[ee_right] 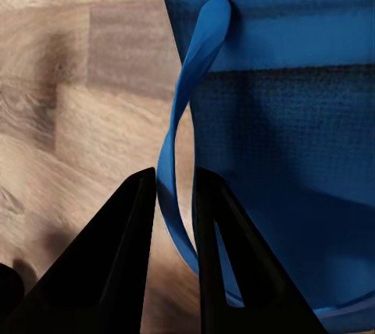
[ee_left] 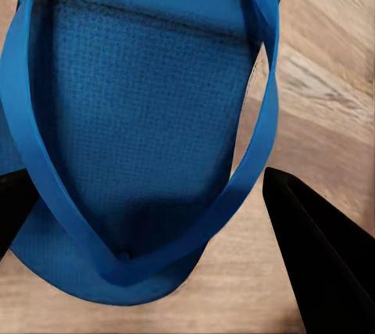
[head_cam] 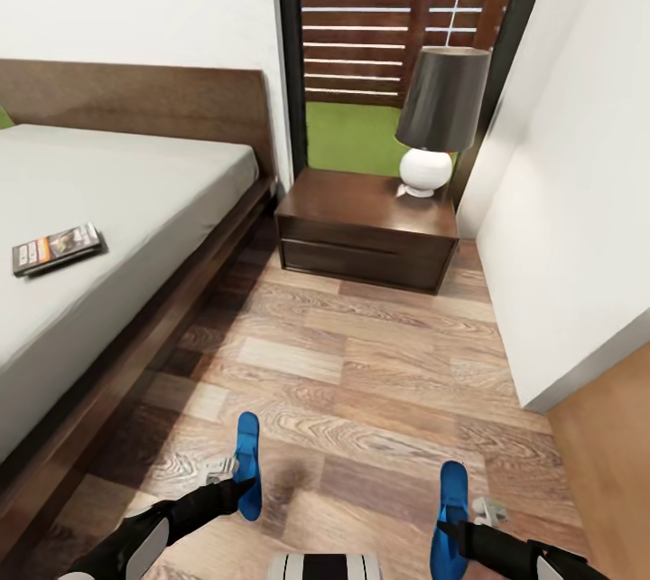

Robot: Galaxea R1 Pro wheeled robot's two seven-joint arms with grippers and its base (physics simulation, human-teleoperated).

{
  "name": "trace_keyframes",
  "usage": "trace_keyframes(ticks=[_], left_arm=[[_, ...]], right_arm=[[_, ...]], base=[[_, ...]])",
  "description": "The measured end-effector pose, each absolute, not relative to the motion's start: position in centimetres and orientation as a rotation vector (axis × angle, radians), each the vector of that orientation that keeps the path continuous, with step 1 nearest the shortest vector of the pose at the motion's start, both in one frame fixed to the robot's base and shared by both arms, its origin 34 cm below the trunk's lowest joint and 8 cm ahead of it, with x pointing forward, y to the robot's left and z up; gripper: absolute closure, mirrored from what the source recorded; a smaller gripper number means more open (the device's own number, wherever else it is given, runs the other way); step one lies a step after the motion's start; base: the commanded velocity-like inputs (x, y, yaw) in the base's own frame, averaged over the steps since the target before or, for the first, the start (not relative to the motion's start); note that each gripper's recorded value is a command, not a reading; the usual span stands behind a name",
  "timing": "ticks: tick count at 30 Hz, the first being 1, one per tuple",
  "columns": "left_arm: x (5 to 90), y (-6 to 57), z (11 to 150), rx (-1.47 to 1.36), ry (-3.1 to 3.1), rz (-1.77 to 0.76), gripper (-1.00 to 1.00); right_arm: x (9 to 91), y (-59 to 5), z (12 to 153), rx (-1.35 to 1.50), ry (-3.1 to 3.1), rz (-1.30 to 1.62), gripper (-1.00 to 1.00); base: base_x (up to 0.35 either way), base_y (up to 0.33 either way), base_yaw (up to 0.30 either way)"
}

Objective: In the bedroom, move the book from the bed onto either nightstand, and place the two sandals side by side next to the bed.

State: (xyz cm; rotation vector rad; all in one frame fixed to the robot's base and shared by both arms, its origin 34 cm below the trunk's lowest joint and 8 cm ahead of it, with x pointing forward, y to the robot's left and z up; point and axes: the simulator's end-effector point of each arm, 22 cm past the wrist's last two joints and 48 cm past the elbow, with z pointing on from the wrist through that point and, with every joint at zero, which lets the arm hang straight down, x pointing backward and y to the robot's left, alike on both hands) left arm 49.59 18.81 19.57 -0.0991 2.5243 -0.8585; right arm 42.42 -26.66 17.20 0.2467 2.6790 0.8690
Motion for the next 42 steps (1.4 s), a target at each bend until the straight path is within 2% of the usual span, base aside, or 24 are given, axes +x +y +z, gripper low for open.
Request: trace_keyframes(ticks=[25, 31, 42], left_arm=[[49.5, 18.4, 19.6, -0.098, 2.524, -0.865, 1.00], [49.5, 17.4, 19.7, -0.096, 2.519, -0.883, 1.00], [49.4, 16.3, 19.7, -0.095, 2.516, -0.903, 1.00]], right_arm=[[42.4, -26.5, 17.2, 0.246, 2.680, 0.872, 1.00], [42.4, -26.6, 17.2, 0.248, 2.679, 0.871, 1.00], [42.4, -26.6, 17.2, 0.248, 2.680, 0.871, 1.00]], base=[[0.327, -0.002, 0.001], [0.274, -0.102, 0.237], [0.027, -0.013, 0.288]])
